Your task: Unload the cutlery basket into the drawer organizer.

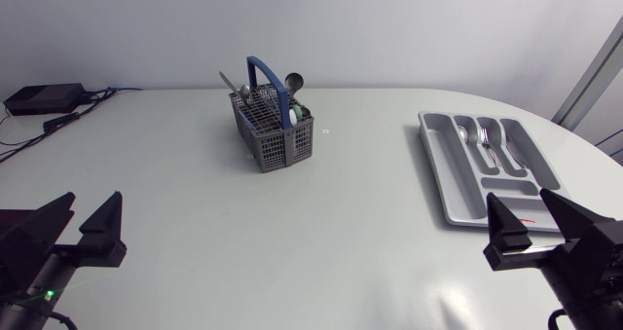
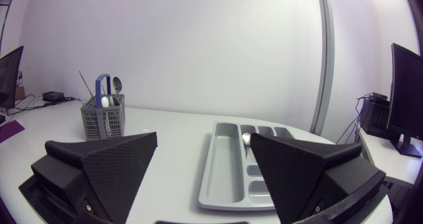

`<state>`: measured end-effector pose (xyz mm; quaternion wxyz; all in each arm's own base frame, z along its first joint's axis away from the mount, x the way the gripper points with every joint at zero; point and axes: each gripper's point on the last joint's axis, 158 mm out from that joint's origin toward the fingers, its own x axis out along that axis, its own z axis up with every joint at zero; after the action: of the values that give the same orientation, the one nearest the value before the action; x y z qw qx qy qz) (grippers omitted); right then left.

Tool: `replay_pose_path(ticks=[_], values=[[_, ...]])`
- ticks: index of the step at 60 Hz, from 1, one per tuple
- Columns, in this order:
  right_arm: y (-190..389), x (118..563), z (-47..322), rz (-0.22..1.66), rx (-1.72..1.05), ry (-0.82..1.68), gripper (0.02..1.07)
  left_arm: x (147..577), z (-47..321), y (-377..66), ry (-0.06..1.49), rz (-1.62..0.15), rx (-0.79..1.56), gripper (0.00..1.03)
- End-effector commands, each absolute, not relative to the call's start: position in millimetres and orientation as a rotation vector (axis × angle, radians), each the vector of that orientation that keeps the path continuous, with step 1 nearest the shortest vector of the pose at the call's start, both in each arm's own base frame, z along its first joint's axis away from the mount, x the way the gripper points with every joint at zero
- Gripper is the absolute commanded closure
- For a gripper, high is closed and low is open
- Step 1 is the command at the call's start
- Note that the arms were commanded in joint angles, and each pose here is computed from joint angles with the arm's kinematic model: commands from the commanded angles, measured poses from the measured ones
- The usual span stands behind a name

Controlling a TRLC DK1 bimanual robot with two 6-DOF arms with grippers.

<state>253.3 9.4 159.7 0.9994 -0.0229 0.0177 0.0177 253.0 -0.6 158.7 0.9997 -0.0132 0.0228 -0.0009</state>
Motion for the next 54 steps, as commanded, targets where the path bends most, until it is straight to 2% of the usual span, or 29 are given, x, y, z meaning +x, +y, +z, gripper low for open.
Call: replay_pose_path(ticks=[1, 21, 35, 41, 54], values=[[11.8, 253.8, 148.2, 0.046, -0.029, 0.058, 0.06, 253.3, 150.7, 0.8, 0.061, 0.004, -0.049, 0.05], [7.6, 254.0, 150.9, 0.027, -0.027, 0.047, 0.06, 253.3, 151.8, 0.8, 0.055, 0.004, -0.051, 0.05], [19.0, 251.7, 171.2, 0.073, -0.026, 0.004, 0.06, 249.9, 186.6, 2.5, -0.007, 0.010, -0.064, 0.05], [30.5, 248.7, 192.8, 0.115, -0.023, -0.024, 0.06, 253.7, 196.6, 2.1, 0.021, 0.010, -0.071, 0.06], [44.3, 270.0, 212.5, 0.139, -0.028, 0.040, 0.06, 274.4, 205.9, -8.8, 0.132, -0.023, -0.114, 0.06]])
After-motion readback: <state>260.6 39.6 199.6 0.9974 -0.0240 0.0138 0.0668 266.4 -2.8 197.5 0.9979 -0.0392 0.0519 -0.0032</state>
